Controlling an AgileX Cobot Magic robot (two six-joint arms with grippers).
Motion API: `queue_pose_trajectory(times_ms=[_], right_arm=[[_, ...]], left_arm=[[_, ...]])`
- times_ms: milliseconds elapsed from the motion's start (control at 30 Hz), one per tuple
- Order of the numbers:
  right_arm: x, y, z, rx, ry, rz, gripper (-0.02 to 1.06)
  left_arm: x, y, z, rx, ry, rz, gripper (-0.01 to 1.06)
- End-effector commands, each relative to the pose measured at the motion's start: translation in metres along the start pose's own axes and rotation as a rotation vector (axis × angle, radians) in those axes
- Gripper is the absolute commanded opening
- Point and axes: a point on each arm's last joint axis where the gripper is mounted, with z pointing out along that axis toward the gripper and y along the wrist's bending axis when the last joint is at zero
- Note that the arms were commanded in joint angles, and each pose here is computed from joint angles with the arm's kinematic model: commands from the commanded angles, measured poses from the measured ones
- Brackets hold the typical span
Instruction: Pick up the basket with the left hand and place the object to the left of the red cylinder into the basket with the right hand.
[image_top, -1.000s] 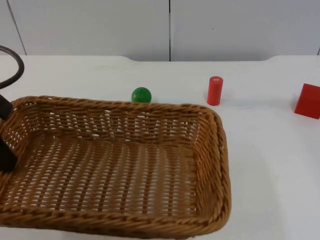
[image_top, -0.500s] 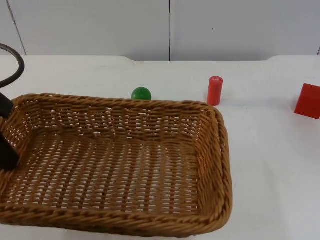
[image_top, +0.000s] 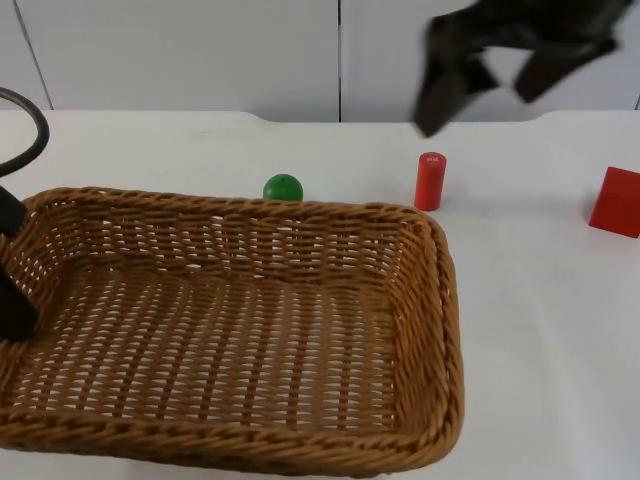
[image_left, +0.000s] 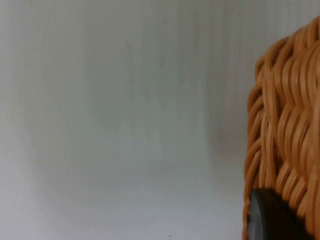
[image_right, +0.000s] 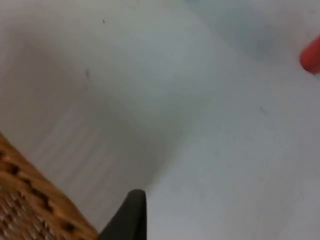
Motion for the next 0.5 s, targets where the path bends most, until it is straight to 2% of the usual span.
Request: queue_pose_trajectory(times_ms=[0, 233, 467], right_arm=[[-0.016, 0.006, 0.011, 0.006, -0.004, -0.033, 1.02], [-0.05, 0.018, 0.063, 0.022, -0.06, -0.138, 1.01], [-0.066, 0.019, 0.118, 0.034, -0.147, -0.147, 1.01]], left_arm=[[0.001, -0.003, -0.003, 0.025, -0.001, -0.007, 0.0], [0.01, -0.001, 0.004, 0.019, 0.016, -0.025, 0.0], [0.011, 0.001, 0.005, 0.011, 0.014, -0.029, 0.0]])
